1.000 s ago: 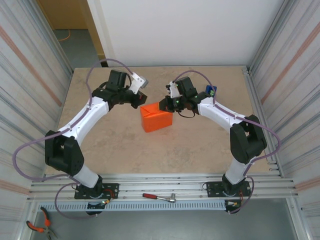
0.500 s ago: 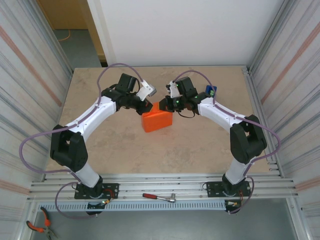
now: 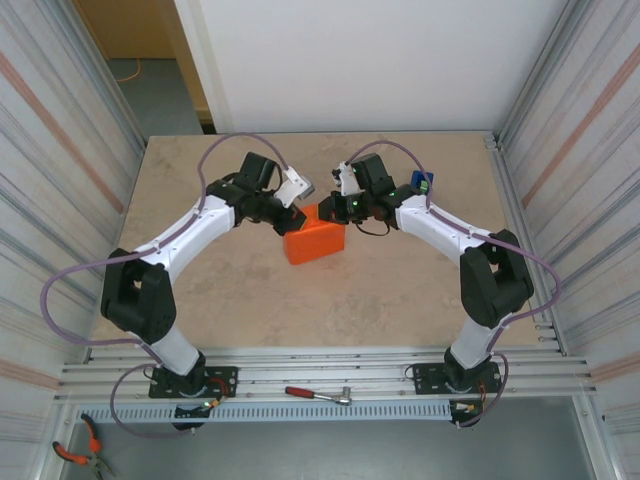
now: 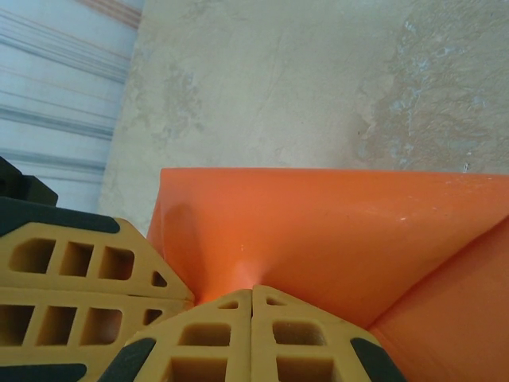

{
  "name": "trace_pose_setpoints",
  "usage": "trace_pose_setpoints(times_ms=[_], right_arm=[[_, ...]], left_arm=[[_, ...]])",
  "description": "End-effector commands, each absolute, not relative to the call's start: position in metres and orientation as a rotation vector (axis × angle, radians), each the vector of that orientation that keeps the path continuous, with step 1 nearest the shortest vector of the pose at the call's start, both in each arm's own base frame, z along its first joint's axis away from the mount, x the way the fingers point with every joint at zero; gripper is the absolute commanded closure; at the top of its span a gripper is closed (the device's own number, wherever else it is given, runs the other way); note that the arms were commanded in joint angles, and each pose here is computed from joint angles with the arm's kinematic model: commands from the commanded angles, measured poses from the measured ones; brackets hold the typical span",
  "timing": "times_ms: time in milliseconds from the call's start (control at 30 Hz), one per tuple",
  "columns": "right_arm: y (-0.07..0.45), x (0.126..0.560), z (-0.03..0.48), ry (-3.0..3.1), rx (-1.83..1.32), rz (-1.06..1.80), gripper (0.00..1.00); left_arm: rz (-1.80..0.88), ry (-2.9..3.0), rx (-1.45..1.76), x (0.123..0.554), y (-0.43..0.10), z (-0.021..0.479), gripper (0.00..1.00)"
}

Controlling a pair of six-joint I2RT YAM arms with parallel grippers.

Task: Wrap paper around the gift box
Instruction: Adjust the gift box at the center of the table.

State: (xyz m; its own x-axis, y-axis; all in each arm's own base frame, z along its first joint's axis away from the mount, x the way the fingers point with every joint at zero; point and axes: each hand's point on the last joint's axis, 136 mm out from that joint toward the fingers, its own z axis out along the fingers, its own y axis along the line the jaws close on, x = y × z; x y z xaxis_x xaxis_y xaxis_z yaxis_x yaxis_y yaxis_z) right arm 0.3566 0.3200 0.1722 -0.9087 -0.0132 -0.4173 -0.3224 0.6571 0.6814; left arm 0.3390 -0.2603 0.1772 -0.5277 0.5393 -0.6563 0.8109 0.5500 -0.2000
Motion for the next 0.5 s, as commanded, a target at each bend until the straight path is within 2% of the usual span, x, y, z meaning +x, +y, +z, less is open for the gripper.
trace_pose_setpoints(times_ms=[0,200,467], right_arm=[[0.299,0.338,0.122,2.689,-0.206,1.011,1.00],[0.303,0.350,0.152,2.621,-0.184,1.085,1.00],[0.278,0.384,0.241,2.387,-0.087,1.235,1.00]], left_arm=[[-0.652,2.263,1.127,0.333,-0.259,0.168,1.00],[-0.630,2.283,1.131,0.330,-0.255,0.161,1.00],[-0.620,2.301,1.137,0.327,-0.252,0.153,1.00]])
